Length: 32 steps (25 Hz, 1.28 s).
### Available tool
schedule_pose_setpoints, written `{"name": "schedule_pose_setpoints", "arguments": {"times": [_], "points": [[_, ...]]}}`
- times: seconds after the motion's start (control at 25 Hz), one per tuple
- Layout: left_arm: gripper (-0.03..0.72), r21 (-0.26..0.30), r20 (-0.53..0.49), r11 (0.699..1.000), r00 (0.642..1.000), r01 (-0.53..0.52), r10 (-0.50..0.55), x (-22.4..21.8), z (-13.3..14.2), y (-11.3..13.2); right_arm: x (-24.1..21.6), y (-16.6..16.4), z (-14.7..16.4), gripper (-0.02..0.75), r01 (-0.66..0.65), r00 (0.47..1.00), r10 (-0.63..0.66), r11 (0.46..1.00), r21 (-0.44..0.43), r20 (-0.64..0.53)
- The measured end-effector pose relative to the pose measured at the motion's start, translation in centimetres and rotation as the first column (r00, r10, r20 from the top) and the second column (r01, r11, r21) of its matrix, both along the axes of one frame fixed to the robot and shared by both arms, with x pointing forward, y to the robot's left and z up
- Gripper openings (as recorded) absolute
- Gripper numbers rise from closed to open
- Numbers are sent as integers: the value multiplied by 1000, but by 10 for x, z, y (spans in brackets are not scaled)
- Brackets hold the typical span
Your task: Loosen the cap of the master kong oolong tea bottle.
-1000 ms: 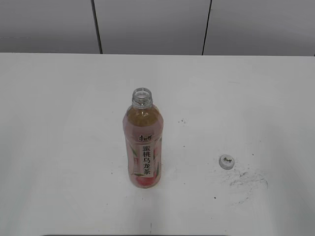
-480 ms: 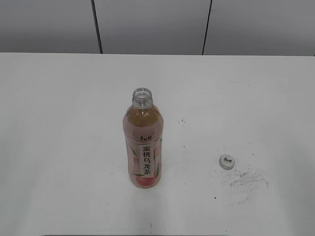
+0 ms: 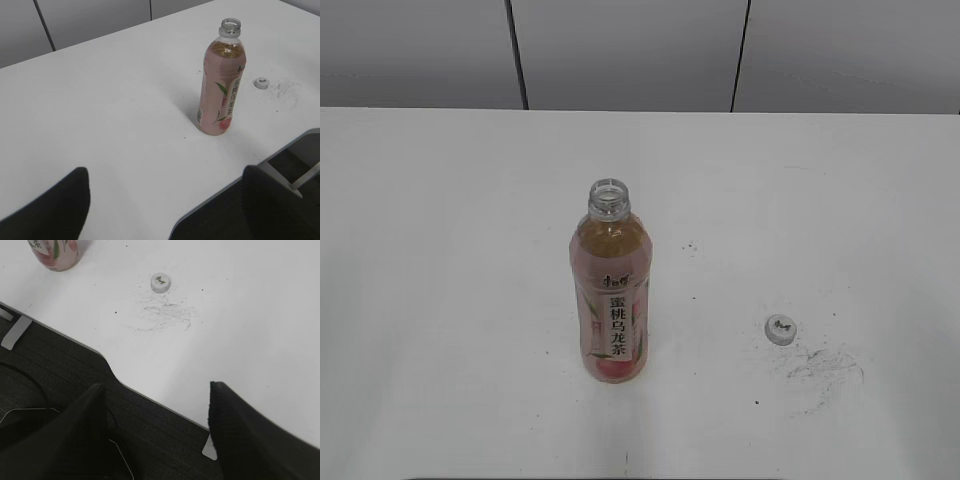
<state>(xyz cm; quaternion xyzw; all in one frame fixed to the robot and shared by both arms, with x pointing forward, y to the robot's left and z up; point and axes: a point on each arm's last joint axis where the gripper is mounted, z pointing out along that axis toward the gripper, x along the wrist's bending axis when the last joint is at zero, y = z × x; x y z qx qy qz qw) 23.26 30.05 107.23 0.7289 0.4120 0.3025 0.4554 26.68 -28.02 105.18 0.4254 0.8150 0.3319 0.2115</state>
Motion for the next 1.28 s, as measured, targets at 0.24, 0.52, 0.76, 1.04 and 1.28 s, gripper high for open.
{"name": "schedule_pose_setpoints", "arguments": {"times": [0.24,0.52,0.76,1.04,1.28], "points": [[545,0,0,1000,1000,0,0,0,0,0,0,0,0,482,0,1000,0,1000,0,0],[543,0,0,1000,1000,-10,10,0,0,0,0,0,0,482,24,1000,-24,1000,4,-2],[539,0,0,967,967,-253,253,0,0,-2,-3,-8,1,482,215,976,-216,976,28,38],[529,-14,30,905,904,-426,426,-5,0,-3,-29,-14,3,482,304,928,-320,947,106,189],[505,-18,38,921,920,-390,391,-7,0,-2,-38,-15,2,482,317,910,-341,939,135,237]]}}
